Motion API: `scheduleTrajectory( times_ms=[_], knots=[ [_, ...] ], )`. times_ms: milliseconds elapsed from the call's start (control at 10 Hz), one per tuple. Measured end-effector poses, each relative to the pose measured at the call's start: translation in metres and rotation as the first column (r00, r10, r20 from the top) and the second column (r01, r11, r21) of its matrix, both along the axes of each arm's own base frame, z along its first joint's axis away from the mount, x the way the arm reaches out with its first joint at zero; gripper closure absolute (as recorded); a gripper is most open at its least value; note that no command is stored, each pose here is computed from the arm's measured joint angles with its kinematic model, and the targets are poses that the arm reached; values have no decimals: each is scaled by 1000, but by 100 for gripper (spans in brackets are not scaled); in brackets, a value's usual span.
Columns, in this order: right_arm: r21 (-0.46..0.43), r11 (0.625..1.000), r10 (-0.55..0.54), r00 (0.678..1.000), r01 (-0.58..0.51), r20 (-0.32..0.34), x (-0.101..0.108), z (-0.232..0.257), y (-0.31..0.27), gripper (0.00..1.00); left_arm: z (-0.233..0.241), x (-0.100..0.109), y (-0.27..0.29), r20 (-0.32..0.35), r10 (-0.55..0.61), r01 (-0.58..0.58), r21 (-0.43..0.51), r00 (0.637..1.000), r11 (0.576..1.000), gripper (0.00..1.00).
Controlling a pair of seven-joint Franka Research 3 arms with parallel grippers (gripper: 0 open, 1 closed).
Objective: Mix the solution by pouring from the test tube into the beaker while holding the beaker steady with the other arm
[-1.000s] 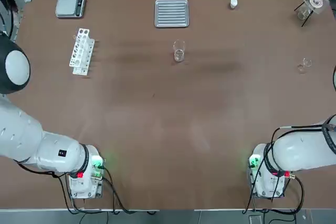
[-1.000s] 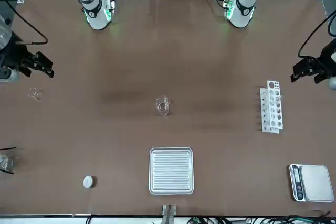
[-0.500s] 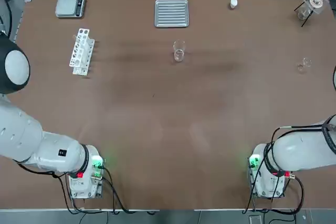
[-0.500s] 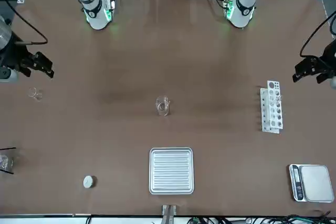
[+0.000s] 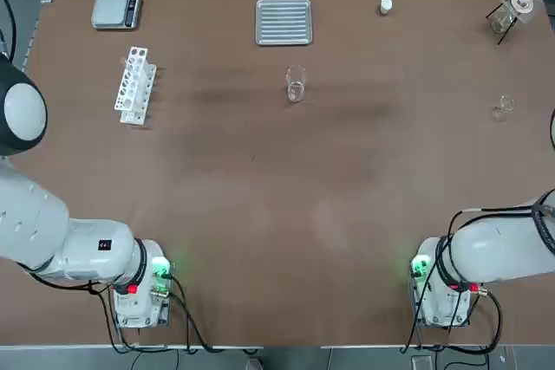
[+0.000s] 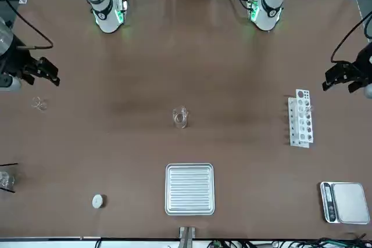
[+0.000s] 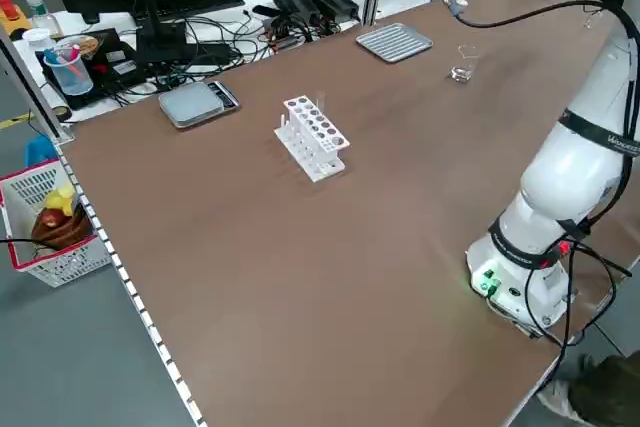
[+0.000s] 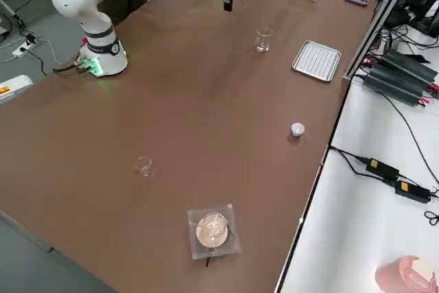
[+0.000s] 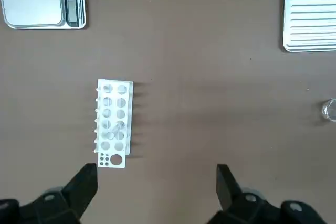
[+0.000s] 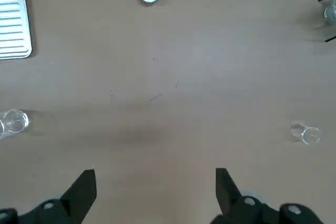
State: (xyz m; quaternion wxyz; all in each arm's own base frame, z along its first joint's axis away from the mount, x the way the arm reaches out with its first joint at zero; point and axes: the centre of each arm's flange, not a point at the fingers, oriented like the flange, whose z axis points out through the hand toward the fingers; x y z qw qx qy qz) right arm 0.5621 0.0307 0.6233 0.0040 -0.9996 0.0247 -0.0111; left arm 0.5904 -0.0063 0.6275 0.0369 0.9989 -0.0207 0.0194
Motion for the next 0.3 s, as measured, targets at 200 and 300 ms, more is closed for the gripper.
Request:
scheduleTrajectory(
  times_ms=[200, 300],
  knots=[
    [0, 1000, 0, 1000, 0, -4, 0, 0, 0, 0, 0, 0, 1, 0, 2, -2, 0, 1000, 1000, 0],
    [0, 1000, 0, 1000, 0, -4, 0, 0, 0, 0, 0, 0, 2, 0, 4, -4, 0, 1000, 1000, 0]
  ],
)
